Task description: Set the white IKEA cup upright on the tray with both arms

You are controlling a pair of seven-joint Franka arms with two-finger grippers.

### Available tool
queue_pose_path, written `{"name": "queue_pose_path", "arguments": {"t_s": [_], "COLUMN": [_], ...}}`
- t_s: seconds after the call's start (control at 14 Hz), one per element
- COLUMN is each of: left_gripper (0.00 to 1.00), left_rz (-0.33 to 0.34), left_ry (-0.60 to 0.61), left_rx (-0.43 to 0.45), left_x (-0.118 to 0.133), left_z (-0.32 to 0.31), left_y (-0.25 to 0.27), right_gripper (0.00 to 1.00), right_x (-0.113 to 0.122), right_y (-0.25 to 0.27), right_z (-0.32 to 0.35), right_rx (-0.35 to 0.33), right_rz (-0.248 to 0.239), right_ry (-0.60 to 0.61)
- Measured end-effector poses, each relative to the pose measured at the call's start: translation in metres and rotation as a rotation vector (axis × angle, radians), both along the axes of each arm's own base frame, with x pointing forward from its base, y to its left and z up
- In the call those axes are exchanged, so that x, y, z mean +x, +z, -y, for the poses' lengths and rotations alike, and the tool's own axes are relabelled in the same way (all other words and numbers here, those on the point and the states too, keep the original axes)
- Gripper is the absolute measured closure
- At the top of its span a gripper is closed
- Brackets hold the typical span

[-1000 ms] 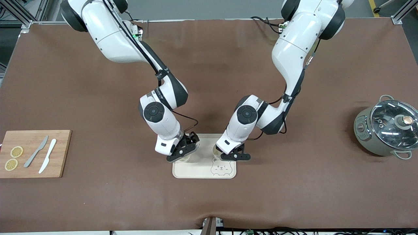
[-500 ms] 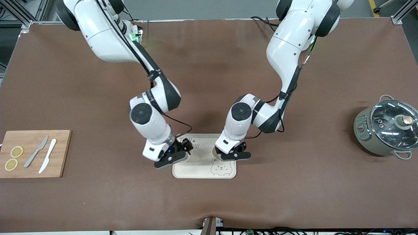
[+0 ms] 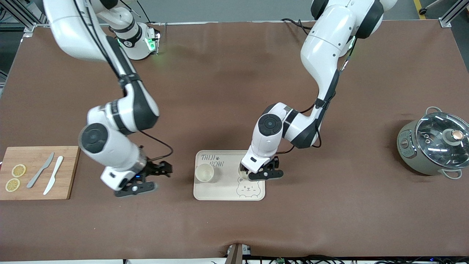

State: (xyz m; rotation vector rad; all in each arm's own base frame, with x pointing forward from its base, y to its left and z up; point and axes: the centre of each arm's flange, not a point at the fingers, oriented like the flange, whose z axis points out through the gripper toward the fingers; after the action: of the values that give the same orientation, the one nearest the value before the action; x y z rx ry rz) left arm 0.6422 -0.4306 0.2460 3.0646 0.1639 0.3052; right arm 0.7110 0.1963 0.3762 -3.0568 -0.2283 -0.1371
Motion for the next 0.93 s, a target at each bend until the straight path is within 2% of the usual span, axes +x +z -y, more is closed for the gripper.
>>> {"name": "queue_pose_path", "arguments": {"t_s": [0.29,0.43,0.71,0.93], "left_gripper": [0.00,0.00,0.00,0.00], "left_rz": [-0.070,-0.109,-0.110,-0.085], "left_ry": [0.037,0.010,-0.051,-0.065], "left_rx": [0.006,0.007,-0.019,-0.013], "left_x": [-0.001,0.004,0.035,0.050], "left_z": [-0.012,-0.038,-0.165,-0.240], "left_y": [0.055,0.104,0.217,0.243], "right_gripper": [0.00,0.00,0.00,0.00], "right_x": [0.001,-0.001,-0.013,-0.034], "right_y": [0.035,0.052,0.080,0.108], "right_z": [0.073,0.103,0.152,0.186], "right_rx": [-0.014,-0.024,-0.056,-0.074], "right_rz": [-0.044,-0.046,-0.027,-0.011], "right_ry": [-0.094,-0.133,-0.185,-0.174]}}
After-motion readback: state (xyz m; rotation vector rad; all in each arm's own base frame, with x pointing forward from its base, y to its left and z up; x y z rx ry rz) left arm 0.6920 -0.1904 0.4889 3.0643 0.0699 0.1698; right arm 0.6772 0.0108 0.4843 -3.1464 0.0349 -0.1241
